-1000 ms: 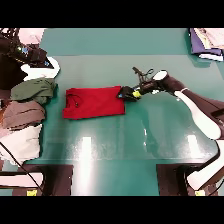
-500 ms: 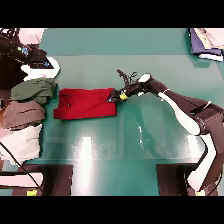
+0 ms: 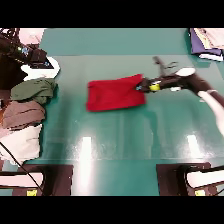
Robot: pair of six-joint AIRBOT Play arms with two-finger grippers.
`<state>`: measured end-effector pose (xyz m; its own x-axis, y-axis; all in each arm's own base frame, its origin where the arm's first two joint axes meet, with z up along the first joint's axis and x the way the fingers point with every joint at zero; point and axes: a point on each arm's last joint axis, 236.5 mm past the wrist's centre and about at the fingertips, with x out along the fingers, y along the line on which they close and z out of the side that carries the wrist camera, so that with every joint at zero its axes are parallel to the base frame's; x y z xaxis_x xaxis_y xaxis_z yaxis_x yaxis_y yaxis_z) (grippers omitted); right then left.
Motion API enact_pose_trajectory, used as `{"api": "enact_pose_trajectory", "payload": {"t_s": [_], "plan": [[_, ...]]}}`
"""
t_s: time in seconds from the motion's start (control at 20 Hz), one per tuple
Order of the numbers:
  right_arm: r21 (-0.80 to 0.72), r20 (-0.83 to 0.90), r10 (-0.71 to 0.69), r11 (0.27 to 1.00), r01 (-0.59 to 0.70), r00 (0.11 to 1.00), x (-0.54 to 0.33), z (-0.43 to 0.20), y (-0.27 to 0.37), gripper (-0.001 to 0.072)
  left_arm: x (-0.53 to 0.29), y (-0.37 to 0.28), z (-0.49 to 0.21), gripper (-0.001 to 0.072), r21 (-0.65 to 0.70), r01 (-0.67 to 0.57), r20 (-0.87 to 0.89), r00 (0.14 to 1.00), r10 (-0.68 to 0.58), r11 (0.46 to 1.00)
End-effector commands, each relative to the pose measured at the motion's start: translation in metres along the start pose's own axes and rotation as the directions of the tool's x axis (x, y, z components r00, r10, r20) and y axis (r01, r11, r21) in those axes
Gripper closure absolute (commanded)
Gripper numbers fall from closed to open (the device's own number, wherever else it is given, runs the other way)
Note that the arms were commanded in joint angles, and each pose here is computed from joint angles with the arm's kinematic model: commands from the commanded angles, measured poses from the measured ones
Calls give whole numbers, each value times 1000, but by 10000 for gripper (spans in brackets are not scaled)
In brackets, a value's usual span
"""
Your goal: Fold the shirts.
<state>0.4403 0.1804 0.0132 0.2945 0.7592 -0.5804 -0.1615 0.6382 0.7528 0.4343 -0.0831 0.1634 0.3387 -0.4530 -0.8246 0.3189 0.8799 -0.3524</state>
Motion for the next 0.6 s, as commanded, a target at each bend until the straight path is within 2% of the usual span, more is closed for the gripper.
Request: {"api": "enact_pose_trajectory", "payload": {"t_s": [0.0, 0.15, 0.3, 0.4, 0.55], "plan": [[136, 288, -165, 982, 130, 943, -120, 36, -69, 698, 0, -2, 2, 685, -17, 8, 7, 1000, -8, 1000], [297, 476, -369, 922, 249, 798, -235, 37, -136, 698, 1, -6, -3, 685, -12, 19, -16, 1000, -19, 1000], [500, 531, -581, 802, 326, 616, -334, -2, -194, 699, 3, -13, -3, 685, -6, 26, -19, 999, -26, 1000], [580, 502, -660, 736, 349, 558, -371, -34, -216, 699, 7, -21, -1, 685, 12, 33, -16, 999, -33, 999], [683, 436, -731, 648, 337, 524, -398, -70, -239, 698, 13, -35, 1, 685, 42, 46, -16, 999, -45, 998]]}}
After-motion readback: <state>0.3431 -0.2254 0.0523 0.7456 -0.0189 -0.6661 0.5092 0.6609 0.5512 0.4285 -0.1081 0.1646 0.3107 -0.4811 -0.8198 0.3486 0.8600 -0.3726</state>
